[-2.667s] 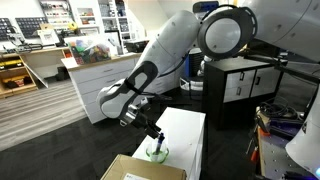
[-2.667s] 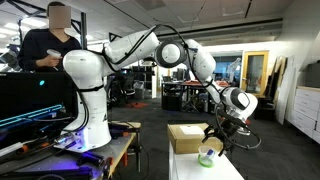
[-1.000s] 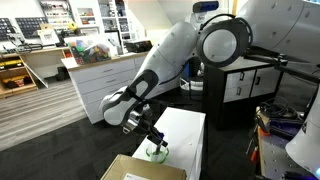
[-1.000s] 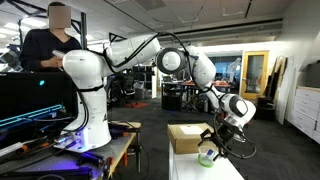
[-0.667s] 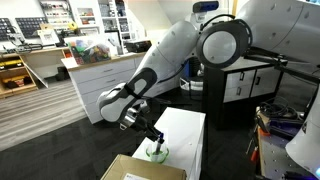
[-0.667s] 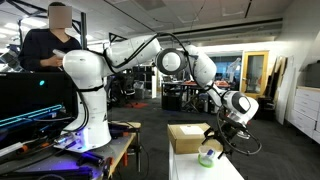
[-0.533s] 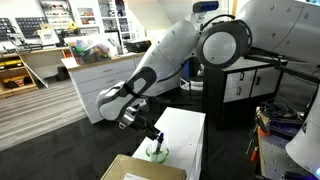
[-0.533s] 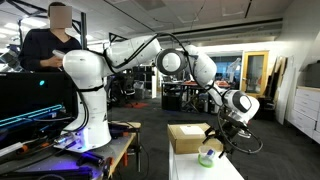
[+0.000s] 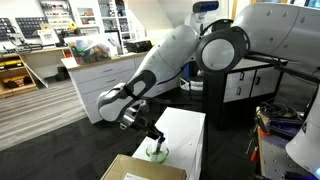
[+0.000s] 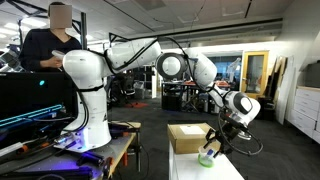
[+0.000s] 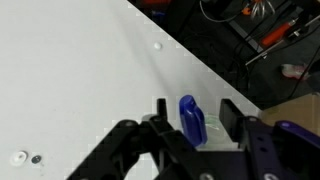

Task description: Remove the blue marker from the clear cup and place it on the brown box

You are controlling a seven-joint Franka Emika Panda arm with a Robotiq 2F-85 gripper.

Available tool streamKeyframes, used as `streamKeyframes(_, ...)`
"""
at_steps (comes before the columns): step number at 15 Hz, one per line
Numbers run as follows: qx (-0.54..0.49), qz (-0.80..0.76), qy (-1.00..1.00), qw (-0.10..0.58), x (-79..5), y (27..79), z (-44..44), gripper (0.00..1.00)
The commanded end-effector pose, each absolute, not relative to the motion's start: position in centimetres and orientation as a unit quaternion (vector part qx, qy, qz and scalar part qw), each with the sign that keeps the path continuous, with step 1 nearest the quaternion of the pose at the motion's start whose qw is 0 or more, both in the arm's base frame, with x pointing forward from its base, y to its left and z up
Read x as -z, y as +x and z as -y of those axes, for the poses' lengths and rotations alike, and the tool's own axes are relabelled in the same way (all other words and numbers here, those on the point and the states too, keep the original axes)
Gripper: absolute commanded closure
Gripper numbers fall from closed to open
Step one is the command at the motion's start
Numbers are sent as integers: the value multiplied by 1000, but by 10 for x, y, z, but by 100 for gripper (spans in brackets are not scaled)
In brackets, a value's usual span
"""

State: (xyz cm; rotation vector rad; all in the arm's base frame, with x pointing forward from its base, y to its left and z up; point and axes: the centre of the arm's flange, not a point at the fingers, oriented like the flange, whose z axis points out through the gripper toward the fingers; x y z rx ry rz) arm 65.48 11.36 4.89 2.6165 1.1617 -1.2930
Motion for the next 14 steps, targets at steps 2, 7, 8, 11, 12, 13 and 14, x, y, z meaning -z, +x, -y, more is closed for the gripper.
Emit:
streamKeyframes(2,421,-368,829,-4,-50,669,-112,77)
streamKeyframes(7,421,-369,829,-2,-53,671,-111,92)
streamKeyframes(8,420,-369,829,-1,-53,671,-111,92)
streamKeyframes(11,428,-367,826,0,-59,669,-112,92)
streamKeyframes(12,431,-369,823,-1,-63,667,-114,92)
streamKeyframes(13,434,-370,821,0,-68,665,-115,92)
streamKeyframes(14,438,-370,820,1,-72,664,-117,92)
